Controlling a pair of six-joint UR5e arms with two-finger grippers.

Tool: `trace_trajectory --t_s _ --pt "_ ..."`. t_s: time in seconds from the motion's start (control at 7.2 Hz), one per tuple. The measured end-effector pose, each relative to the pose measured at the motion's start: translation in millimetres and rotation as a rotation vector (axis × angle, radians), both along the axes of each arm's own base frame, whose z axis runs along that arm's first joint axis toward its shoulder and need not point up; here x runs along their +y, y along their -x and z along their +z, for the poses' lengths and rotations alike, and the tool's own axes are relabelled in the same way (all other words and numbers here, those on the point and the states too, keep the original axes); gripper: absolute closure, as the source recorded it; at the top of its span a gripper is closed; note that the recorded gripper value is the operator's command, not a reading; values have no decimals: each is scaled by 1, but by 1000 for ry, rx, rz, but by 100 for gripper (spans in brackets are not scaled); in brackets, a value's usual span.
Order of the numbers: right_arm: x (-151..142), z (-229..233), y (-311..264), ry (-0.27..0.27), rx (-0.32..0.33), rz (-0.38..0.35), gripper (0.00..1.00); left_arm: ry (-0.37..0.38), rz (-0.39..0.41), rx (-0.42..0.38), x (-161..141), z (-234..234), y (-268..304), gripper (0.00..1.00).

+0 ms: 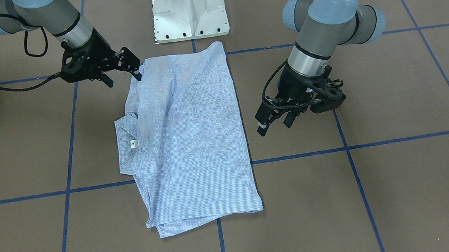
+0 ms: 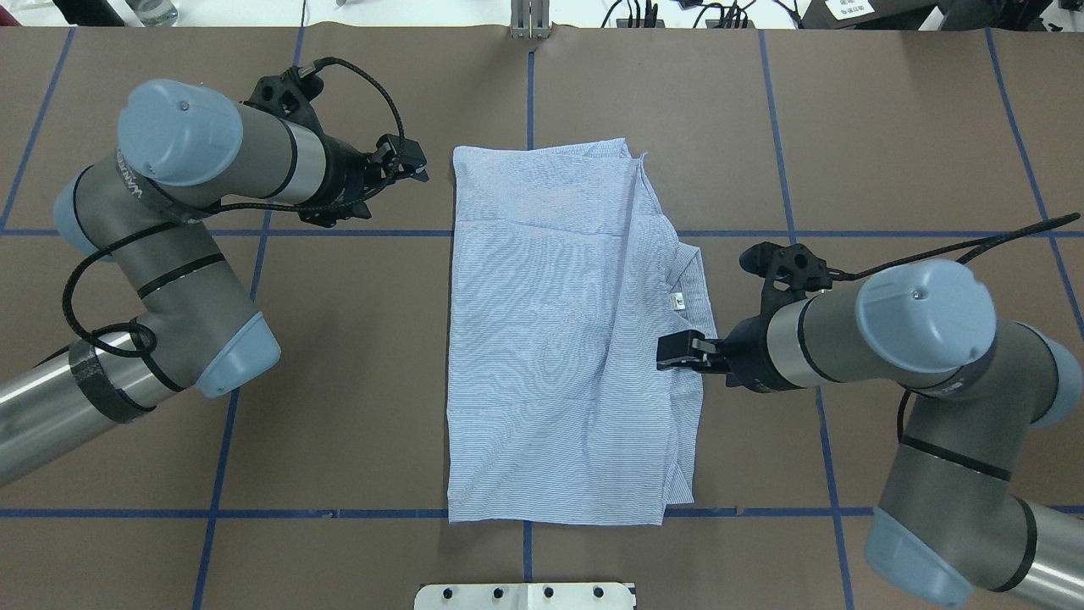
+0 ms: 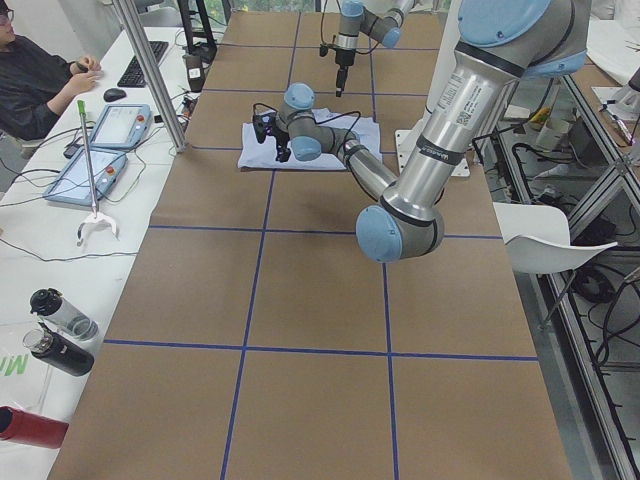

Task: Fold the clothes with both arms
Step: 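Release the shirt and withdraw the left gripper while the right gripper lowers near the collar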

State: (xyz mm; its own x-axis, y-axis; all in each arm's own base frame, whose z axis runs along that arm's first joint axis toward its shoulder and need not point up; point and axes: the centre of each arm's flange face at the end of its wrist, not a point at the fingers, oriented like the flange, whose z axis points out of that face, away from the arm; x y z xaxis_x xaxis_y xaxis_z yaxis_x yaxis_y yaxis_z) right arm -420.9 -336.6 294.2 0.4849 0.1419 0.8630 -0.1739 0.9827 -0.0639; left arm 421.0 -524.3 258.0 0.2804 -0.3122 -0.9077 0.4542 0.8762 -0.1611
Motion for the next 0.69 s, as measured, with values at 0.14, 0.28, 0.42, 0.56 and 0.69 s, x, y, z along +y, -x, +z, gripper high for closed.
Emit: trace_trajectory --t_s 0.14,0.28,0.42,0.56,0.69 --pt "10 -13 24 2 44 -16 0 17 5 -18 2 9 0 1" --pt "25 -23 47 -2 73 -38 0 31 8 -33 5 19 0 1" --pt "38 -24 62 -2 92 -59 1 38 9 -39 6 24 0 1" --pt "45 -19 72 3 114 -74 4 40 11 -40 6 25 -1 1" --pt "49 -12 79 11 141 -82 8 41 11 -41 6 25 -2 1"
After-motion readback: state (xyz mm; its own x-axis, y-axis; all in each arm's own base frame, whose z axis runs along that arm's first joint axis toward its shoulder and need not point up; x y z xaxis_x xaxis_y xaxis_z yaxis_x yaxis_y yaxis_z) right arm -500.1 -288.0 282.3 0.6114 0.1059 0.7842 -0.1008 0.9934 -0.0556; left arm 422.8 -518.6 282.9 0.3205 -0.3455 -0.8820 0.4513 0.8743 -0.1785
